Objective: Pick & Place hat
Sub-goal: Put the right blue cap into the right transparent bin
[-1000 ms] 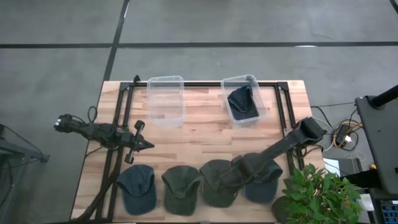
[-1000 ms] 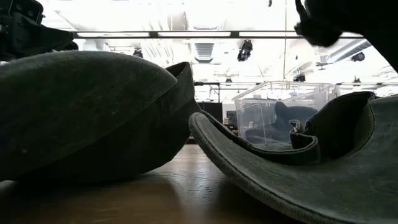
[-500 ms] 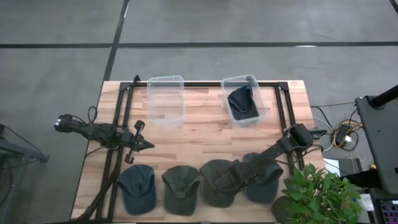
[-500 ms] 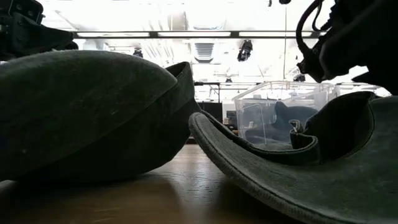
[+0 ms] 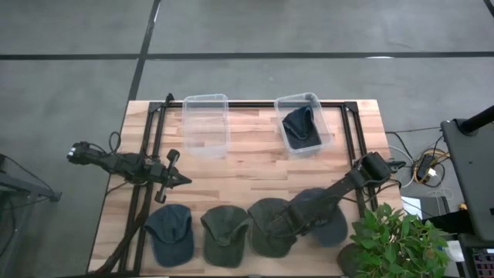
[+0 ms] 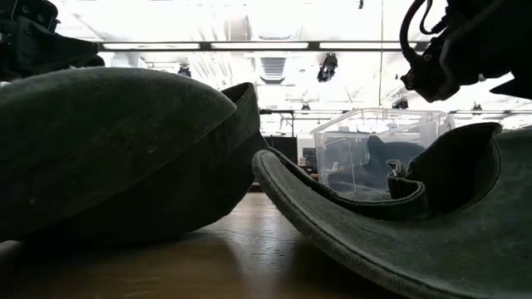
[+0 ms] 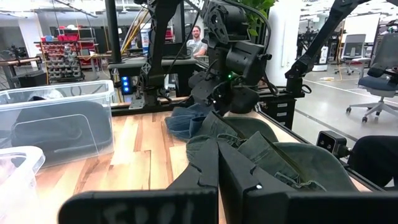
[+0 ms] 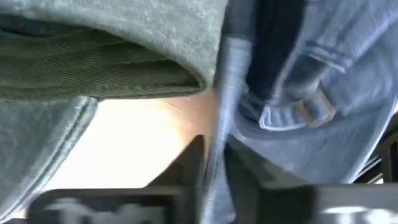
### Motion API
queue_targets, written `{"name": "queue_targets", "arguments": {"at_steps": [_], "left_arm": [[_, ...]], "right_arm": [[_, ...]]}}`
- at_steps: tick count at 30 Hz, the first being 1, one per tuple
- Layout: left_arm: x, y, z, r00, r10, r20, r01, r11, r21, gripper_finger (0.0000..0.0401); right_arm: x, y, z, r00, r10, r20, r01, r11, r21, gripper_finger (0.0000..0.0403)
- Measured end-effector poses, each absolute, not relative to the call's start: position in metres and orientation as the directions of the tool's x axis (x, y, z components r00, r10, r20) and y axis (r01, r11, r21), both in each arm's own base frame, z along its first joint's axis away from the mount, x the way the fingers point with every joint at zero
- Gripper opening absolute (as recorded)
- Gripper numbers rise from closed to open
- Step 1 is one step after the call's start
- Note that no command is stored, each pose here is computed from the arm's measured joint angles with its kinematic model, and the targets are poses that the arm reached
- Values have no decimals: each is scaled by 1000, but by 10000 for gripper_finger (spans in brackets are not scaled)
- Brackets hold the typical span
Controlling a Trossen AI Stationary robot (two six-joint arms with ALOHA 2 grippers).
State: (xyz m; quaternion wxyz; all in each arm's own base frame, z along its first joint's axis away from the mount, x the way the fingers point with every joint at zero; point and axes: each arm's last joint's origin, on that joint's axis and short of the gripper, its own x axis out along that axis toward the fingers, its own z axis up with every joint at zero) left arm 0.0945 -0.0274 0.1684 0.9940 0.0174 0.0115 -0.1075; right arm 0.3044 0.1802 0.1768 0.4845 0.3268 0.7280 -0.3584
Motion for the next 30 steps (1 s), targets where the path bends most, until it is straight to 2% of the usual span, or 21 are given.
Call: {"name": "queue_targets", "arguments": {"at_steps": [2,12,23,30], "left_arm": [[95,-27,168,977,-213,-27,214,976,32,0],[95,-27,168,977,-213,-26,214,976,32,0],[95,-27,168,977,-214,-27,214,976,32,0],[95,-27,168,977,-214,-26,214,976,32,0]], "right_arm": [[303,180,177,-325,124,-937,821,529,-215,19],[288,171,198,-400,74,-914,798,518,-307,13],[267,154,255,-210,-7,-978,884,426,-193,12],[250,142,284,-170,-78,-982,901,392,-187,12]]}}
